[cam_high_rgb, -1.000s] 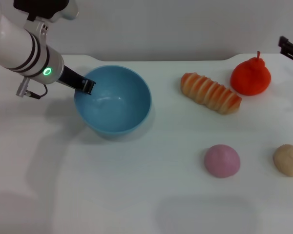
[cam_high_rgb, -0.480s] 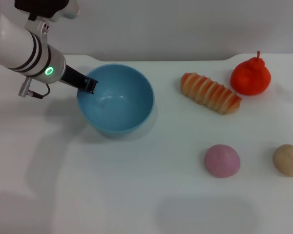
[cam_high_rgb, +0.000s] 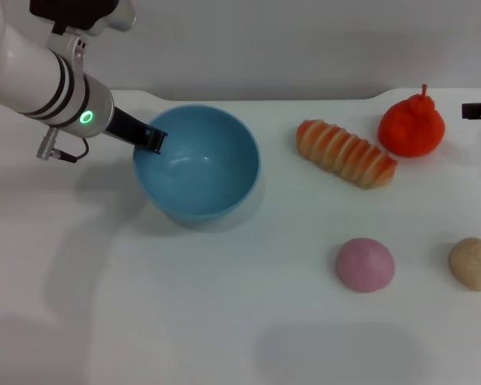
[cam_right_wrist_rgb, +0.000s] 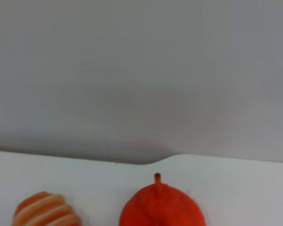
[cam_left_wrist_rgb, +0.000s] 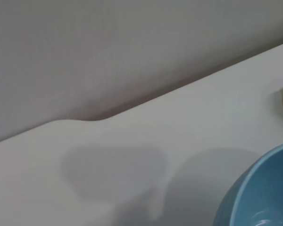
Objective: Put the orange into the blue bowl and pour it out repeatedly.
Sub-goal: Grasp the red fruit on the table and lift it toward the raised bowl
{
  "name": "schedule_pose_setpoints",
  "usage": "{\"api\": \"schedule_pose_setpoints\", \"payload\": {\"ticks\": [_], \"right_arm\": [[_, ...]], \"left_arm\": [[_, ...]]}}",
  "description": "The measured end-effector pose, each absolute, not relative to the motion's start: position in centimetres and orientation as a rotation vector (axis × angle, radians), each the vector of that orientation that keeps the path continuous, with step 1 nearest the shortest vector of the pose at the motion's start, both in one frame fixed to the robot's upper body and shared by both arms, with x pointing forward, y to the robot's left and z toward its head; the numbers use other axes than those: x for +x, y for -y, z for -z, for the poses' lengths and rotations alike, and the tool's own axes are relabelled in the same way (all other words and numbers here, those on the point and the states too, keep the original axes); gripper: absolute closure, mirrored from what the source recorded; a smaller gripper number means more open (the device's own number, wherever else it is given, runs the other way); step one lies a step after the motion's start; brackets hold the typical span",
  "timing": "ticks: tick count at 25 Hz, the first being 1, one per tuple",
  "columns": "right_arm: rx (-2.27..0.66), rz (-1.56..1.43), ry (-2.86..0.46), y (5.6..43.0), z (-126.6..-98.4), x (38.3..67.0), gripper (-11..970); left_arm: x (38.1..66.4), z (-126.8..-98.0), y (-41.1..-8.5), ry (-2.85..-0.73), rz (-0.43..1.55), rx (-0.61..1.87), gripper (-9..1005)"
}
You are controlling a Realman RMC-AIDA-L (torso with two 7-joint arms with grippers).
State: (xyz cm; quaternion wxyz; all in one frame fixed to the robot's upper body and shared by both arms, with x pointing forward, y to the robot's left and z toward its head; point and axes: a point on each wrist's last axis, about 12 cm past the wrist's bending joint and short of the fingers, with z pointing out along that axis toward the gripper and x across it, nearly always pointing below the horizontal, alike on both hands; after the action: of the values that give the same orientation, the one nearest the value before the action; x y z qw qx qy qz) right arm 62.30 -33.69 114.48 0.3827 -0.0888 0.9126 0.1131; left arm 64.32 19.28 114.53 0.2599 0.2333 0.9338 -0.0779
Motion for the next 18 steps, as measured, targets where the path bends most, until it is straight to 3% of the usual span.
{"api": "schedule_pose_setpoints", "payload": {"ticks": [4,18], "right_arm": [[-0.262,-0.233,-2.297,32.9,-112.2,62.5,228],[-0.301,-0.238,-2.255,30.9,-110.5,64.0,229]], "left_arm": [[64.3,-114.7,-19.2,-2.531,0.217,0.638,997],[64.3,-115.4,-19.2,-2.534,0.216,0.652,997]]}}
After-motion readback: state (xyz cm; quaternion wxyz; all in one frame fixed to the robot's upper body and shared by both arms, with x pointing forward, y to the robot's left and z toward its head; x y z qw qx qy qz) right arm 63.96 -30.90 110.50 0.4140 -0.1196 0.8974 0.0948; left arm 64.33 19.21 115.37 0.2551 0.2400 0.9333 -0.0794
